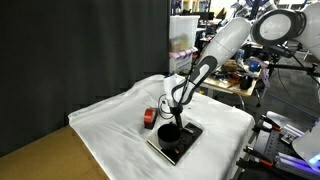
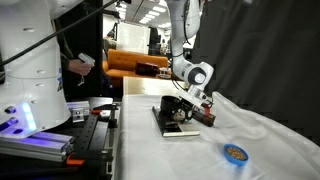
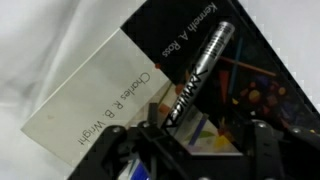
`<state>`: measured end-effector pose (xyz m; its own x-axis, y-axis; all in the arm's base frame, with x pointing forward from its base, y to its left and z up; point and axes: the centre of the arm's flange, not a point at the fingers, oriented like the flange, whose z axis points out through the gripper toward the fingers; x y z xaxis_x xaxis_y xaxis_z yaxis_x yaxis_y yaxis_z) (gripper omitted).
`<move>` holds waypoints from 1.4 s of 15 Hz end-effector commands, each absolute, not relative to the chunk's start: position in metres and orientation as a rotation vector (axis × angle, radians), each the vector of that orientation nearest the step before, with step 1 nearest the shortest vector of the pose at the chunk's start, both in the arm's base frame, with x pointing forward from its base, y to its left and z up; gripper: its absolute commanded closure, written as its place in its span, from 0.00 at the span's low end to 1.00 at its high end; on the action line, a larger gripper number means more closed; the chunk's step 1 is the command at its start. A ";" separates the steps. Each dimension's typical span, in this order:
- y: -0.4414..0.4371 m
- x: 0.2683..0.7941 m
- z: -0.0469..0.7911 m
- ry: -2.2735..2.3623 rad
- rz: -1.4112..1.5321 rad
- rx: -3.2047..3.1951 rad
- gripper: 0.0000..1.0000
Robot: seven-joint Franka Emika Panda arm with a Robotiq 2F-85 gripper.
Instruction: Put the marker in the black mug cup
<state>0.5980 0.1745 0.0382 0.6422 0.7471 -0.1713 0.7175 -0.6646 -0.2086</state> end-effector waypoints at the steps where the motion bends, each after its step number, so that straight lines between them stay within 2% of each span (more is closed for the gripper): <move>1: 0.171 0.592 0.037 -1.219 0.396 -2.753 0.62; 5: 0.168 0.591 0.037 -1.217 0.403 -2.755 0.90; 7: 0.167 0.589 0.036 -1.216 0.407 -2.754 1.00; 9: 0.166 0.589 0.036 -1.212 0.407 -2.755 0.96; 14: 0.162 0.589 0.036 -1.199 0.414 -2.767 0.96; 21: 0.137 0.615 0.052 -1.222 0.383 -2.840 0.96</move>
<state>0.6089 0.1476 0.0414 0.6627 0.7242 -0.1907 0.7064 -0.6891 -0.1618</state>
